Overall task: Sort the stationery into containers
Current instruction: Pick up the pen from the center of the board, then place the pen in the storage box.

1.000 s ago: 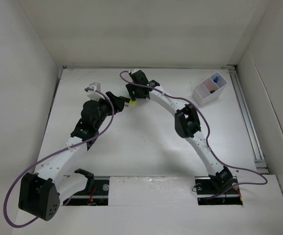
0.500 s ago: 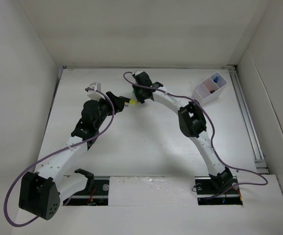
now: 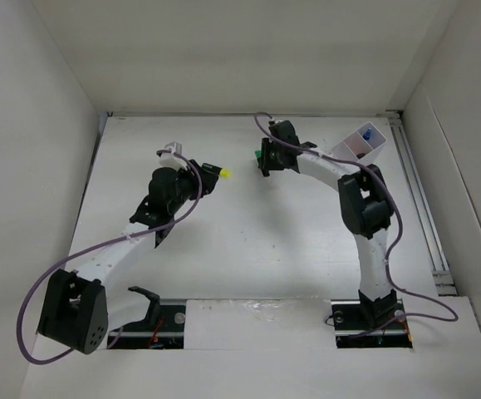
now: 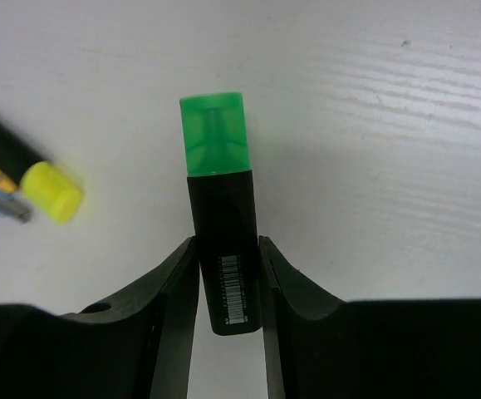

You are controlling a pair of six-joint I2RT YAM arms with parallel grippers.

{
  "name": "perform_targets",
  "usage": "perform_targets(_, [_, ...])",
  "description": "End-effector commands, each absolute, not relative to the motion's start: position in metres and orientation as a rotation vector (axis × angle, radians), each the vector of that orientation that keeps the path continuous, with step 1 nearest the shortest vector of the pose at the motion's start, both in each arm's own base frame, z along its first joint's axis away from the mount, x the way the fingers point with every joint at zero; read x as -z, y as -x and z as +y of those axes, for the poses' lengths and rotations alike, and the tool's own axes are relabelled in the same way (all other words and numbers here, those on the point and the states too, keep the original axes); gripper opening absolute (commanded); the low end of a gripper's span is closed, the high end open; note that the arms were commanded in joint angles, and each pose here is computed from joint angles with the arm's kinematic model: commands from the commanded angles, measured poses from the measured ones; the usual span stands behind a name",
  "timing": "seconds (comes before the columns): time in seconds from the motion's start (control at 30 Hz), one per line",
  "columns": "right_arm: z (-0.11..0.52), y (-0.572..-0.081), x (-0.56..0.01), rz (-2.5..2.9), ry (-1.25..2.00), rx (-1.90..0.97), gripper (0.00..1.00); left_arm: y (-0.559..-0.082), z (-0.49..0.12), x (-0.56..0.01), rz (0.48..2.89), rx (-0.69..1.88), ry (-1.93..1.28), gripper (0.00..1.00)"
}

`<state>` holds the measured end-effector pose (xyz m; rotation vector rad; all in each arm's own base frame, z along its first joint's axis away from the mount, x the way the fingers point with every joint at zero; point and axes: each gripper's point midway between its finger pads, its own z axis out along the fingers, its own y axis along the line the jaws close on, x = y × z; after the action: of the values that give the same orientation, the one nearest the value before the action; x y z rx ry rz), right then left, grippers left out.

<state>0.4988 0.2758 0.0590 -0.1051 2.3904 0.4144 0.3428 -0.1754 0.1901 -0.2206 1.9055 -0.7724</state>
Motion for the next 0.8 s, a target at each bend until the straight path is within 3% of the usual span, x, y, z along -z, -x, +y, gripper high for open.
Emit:
perform_targets(0.0, [0.304, -0.495, -0.14, 2.165, 0.018, -0.7, 0.01, -0.35, -0.181, -0.207, 1.859, 0.836, 0.249, 0.38])
perform_targets(0.1, [0.311, -0.475, -0.173, 2.081, -0.025, -0.835, 0.01, -0.348, -0.192, -0.204, 1.864, 0.9, 0.21, 0.39])
perform_targets(0.3, [0.316, -0.429, -0.177, 2.079, -0.009, -0.893, 0.01, -0.352, -0.22, -0.183, 1.956, 0.997, 0.125, 0.5])
perform_targets(0.53, [0.344, -0.395, -0.181, 2.081, 0.076, -0.947, 0.02, -0.348, -0.239, -0.185, 1.935, 1.084, 0.083, 0.5])
perform_targets(0.77, [0.373, -0.363, -0.171, 2.109, 0.152, -0.968, 0.02, -0.35, -0.234, -0.18, 1.917, 1.075, 0.135, 0.41])
